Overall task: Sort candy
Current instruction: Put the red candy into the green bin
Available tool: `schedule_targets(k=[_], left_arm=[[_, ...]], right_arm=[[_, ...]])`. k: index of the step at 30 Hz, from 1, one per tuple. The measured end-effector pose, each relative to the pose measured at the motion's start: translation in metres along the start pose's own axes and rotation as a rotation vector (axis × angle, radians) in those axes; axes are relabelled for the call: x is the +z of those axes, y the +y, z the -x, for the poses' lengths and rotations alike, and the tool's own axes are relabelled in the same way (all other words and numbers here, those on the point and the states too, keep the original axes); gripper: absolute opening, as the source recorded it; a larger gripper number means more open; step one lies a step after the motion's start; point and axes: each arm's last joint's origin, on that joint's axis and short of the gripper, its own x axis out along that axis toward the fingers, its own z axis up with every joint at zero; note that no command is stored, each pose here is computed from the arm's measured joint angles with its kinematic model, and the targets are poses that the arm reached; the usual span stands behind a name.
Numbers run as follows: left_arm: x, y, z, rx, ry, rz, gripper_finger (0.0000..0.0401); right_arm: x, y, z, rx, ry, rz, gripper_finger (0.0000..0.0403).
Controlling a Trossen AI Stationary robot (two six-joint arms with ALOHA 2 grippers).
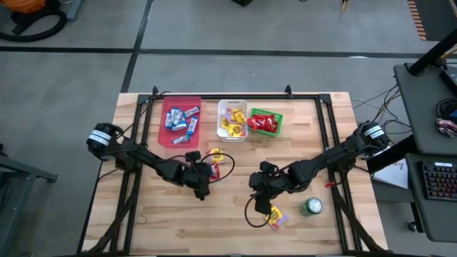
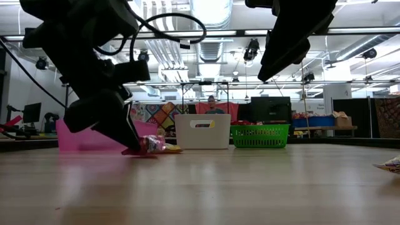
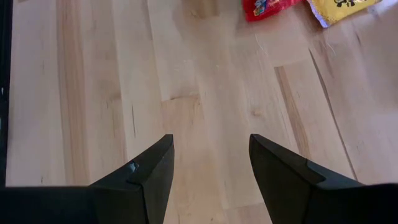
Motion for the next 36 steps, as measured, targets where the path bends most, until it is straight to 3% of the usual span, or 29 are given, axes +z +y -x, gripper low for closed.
schedule_targets(k=[9,16,20,28,36], left_arm=[[0.009,-0.001,0.027,-0.058,-0.087,0.016,0.0004],[0.022,0.006,0.059,-0.063,-0.243,0.07,0.0001],[0.028,0.003,0.067,-0.071,-0.317,0.084,0.0],[0.014,-0.012,0.06,-0.203,-0.214,0.027,0.0006],[0.001,-0.023,0.059,-0.201,-0.187,-0.014,0.003]], right_arm=[[0.0,0.0,0.0,0.0,-0.003,0.016,0.0198],[0.008,0.0,0.0,-0.093,-0.14,0.004,0.0198],[0.017,0.001,-0.008,-0.068,-0.268,-0.036,0.0198],[0.015,-0.007,-0.035,-0.04,-0.351,-0.12,0.0198],[0.018,-0.019,-0.087,-0.06,-0.412,-0.027,0.0198]])
